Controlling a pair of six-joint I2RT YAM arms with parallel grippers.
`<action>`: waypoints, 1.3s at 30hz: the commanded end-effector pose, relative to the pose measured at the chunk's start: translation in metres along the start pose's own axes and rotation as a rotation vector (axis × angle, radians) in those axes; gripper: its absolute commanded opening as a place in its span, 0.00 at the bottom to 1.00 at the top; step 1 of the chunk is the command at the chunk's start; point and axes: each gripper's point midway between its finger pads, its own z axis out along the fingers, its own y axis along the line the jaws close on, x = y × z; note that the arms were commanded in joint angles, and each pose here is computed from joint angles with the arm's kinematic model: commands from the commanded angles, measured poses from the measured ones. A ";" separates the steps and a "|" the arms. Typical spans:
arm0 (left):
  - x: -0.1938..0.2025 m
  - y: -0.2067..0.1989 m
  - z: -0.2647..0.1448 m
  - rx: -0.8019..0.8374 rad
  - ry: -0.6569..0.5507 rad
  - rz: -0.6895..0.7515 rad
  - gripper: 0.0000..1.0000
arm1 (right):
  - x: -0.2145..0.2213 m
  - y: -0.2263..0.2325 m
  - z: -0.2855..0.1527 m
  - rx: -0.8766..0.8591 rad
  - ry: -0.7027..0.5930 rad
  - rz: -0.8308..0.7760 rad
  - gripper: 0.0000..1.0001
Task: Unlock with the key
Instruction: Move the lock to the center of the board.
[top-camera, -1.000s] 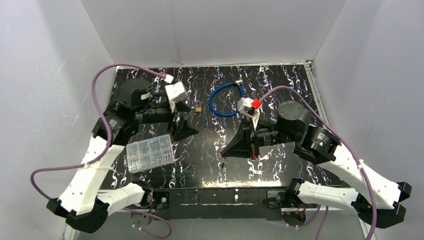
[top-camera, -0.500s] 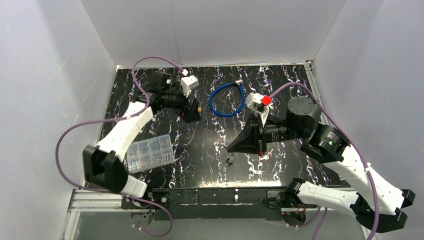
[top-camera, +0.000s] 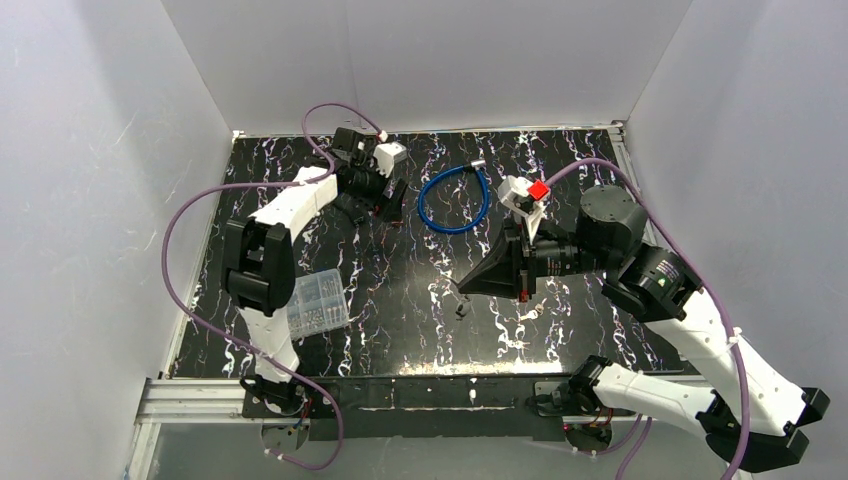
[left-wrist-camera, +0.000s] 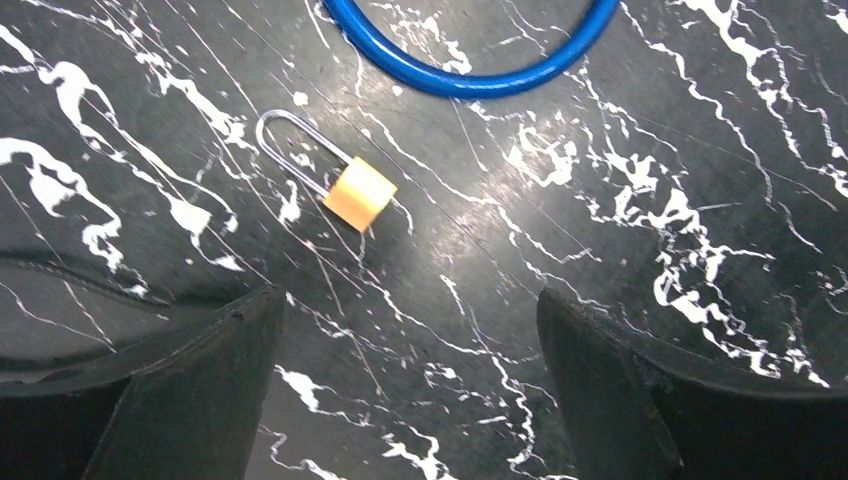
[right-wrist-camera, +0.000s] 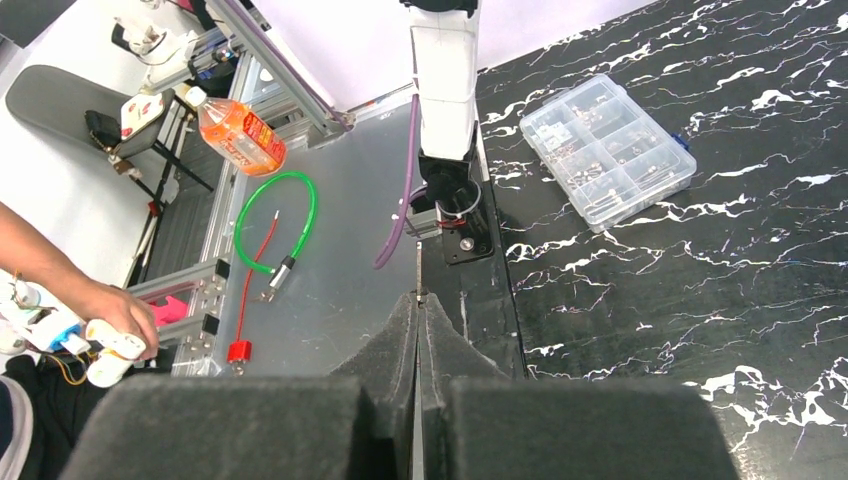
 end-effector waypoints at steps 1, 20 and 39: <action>-0.005 0.016 0.016 -0.031 0.017 0.021 0.93 | -0.011 0.001 -0.002 -0.001 -0.036 -0.015 0.01; -0.005 0.046 0.076 -0.099 0.053 -0.104 0.62 | -0.015 -0.018 -0.001 -0.012 -0.034 0.005 0.01; 0.035 0.040 0.085 -0.144 0.116 -0.193 0.24 | -0.022 -0.008 -0.017 -0.128 -0.047 -0.005 0.01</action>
